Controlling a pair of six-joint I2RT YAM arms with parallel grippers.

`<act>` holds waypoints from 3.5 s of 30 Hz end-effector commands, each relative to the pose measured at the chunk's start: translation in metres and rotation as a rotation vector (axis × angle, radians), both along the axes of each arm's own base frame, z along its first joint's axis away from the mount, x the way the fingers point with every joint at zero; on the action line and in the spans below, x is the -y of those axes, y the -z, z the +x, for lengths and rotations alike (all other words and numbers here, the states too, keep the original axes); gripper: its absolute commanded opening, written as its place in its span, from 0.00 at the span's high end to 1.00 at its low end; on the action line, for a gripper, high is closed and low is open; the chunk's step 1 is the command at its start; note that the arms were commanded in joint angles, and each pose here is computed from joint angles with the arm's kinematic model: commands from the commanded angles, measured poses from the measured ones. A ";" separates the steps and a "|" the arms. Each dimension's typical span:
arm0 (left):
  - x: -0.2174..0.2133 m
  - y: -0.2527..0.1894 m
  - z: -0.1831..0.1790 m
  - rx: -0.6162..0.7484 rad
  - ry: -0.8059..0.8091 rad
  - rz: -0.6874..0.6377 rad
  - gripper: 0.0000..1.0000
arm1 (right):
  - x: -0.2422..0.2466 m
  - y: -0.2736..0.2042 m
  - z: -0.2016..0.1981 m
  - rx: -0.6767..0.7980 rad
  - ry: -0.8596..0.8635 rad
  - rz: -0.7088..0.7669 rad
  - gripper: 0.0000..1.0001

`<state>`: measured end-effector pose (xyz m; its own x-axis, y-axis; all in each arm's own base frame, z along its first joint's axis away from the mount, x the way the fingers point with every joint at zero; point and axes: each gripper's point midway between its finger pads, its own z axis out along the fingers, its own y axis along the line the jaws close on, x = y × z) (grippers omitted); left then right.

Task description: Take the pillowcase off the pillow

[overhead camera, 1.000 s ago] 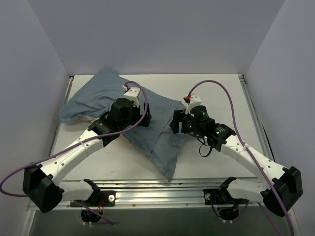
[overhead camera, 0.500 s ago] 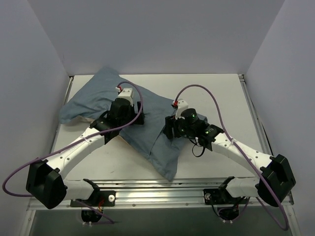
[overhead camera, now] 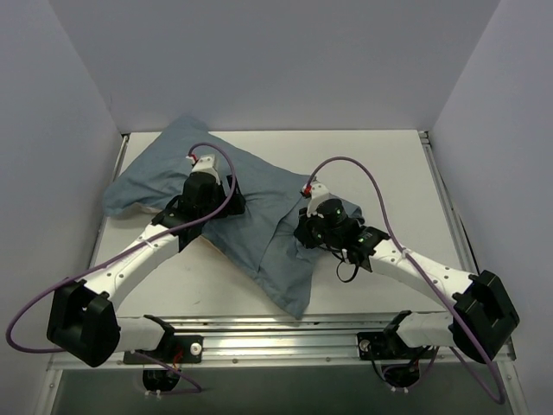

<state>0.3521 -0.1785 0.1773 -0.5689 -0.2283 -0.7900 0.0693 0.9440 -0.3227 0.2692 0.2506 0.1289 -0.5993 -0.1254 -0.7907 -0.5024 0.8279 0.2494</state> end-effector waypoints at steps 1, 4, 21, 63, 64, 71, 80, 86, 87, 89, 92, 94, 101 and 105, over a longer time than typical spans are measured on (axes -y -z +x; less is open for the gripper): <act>-0.016 0.010 0.009 -0.017 -0.072 -0.015 0.05 | 0.012 -0.013 0.004 0.041 0.065 0.013 1.00; -0.023 0.015 0.011 -0.032 -0.102 -0.018 0.05 | 0.036 -0.024 0.008 0.073 0.178 -0.003 1.00; -0.040 0.006 0.013 -0.044 -0.154 -0.071 0.05 | 0.128 0.034 -0.049 -0.227 0.727 0.062 1.00; 0.043 0.075 -0.034 -0.125 0.093 0.044 0.00 | 0.173 0.086 0.117 -0.331 0.764 0.198 1.00; 0.040 0.075 -0.038 -0.123 0.100 0.055 0.00 | 0.167 0.089 0.116 -0.339 0.734 0.217 1.00; 0.079 -0.029 -0.044 0.147 0.341 0.105 0.00 | 0.127 0.066 0.119 -0.285 0.552 0.299 1.00; 0.188 -0.129 -0.028 0.494 0.698 0.219 0.02 | 0.124 0.031 0.128 -0.205 0.527 0.296 1.00; 0.252 -0.107 0.008 0.495 0.859 0.332 0.00 | 0.125 0.025 0.129 -0.191 0.524 0.292 1.00; 0.262 -0.082 0.016 0.465 0.901 0.373 0.00 | 0.125 0.026 0.128 -0.193 0.524 0.290 1.00; 0.271 -0.083 0.025 0.459 0.926 0.399 0.06 | 0.124 0.026 0.128 -0.194 0.522 0.288 1.00; 0.282 -0.045 0.040 0.382 0.974 0.460 0.12 | 0.123 0.023 0.127 -0.184 0.512 0.282 1.00; 0.280 -0.033 0.049 0.347 0.983 0.471 0.17 | 0.123 0.023 0.126 -0.177 0.507 0.265 1.00; 0.264 0.025 0.070 0.159 1.012 0.460 0.20 | 0.134 0.027 0.123 -0.166 0.536 0.206 1.00; 0.238 0.063 0.048 -0.019 1.008 0.417 0.23 | 0.143 0.027 0.119 -0.156 0.576 0.185 1.00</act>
